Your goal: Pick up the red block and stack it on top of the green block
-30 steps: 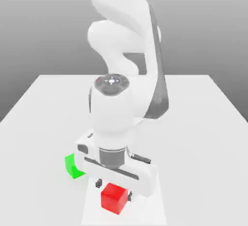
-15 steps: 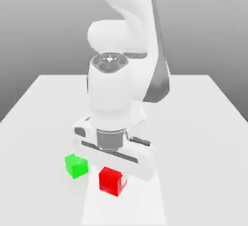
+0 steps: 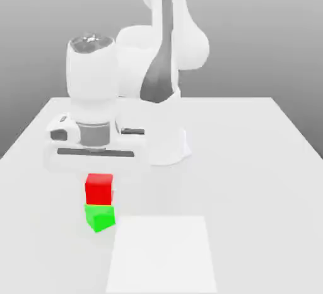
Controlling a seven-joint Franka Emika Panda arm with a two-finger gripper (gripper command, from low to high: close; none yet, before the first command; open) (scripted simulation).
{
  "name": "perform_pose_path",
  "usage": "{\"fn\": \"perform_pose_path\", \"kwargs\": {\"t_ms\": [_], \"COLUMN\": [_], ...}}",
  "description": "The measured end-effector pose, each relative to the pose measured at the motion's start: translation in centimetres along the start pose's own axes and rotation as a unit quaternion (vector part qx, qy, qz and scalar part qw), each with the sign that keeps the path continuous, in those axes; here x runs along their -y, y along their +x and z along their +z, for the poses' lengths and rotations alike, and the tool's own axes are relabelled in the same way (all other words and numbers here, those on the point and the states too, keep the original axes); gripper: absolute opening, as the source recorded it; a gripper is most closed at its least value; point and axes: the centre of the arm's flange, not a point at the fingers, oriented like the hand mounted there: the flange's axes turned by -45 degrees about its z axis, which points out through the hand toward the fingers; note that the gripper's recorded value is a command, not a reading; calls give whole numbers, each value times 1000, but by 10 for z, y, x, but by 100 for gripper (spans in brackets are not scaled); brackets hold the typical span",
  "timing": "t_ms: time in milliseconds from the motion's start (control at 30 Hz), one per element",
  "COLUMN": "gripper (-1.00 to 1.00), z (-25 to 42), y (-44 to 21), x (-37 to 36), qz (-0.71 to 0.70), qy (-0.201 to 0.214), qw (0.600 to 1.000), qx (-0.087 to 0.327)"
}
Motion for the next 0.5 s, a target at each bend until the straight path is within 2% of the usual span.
{"fn": "perform_pose_path", "kwargs": {"t_ms": [133,367,400,500], "gripper": [-100,-100,100,100], "z": [1,53,61,61], "y": [-24,-26,-27,-25], "x": [-7,-6,-5,-2], "qz": [-61,-75,-76,-82], "qy": [12,17,16,16], "qw": [998,997,997,997], "qx": [-4,-6,-6,-6]}}
